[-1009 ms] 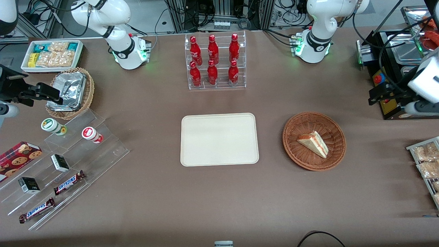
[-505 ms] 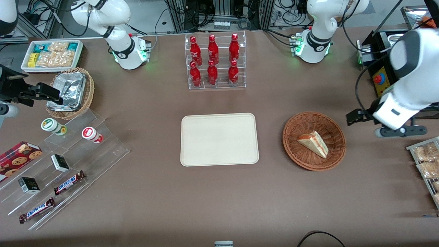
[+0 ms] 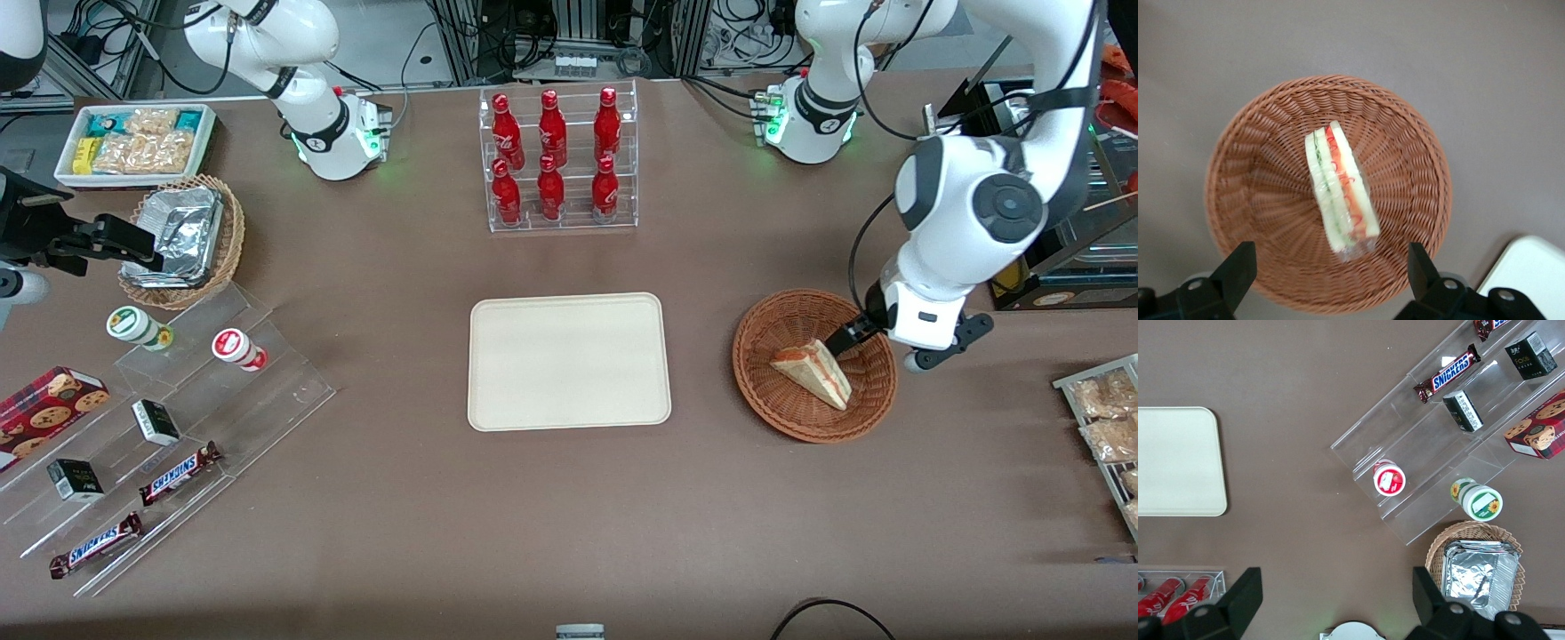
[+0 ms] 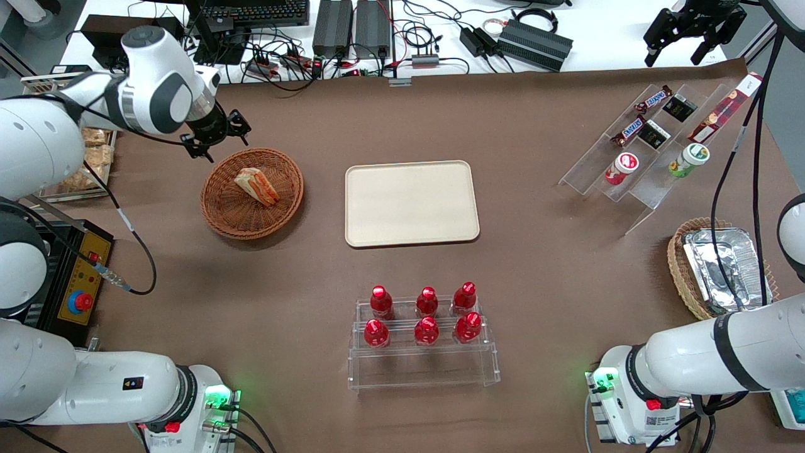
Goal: Place sandwich from basket to tray
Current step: 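Lower the left gripper and close it on the wrapped sandwich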
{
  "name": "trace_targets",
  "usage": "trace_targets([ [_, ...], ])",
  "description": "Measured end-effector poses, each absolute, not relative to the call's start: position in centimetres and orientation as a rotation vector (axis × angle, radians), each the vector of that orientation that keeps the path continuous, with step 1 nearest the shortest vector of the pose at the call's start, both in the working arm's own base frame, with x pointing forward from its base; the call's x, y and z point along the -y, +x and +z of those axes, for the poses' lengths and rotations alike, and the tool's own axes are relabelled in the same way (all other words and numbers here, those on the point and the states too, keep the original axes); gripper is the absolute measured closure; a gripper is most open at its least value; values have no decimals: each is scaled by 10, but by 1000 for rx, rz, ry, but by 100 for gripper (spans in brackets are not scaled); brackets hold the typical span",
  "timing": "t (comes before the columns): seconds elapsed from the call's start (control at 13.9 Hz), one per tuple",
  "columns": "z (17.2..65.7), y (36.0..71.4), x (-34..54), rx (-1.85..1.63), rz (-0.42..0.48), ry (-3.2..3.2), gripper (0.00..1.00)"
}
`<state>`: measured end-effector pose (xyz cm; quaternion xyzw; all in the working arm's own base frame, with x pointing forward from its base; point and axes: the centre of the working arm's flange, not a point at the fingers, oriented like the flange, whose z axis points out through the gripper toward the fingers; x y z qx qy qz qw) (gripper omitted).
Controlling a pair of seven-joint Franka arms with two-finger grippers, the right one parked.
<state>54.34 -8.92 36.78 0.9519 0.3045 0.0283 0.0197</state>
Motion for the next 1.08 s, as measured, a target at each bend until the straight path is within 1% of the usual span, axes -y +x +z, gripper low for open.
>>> trace_targets([
  [0.14, 341, 538, 95, -1031, 67, 2923, 0],
  [0.36, 309, 538, 101, -1063, 25, 2913, 0],
  [0.86, 259, 541, 102, -1076, -17, 2903, 0],
  [1.01, 248, 542, 102, -1076, -22, 2899, 4],
  [1.08, 245, 542, 102, -1077, -24, 2899, 14],
])
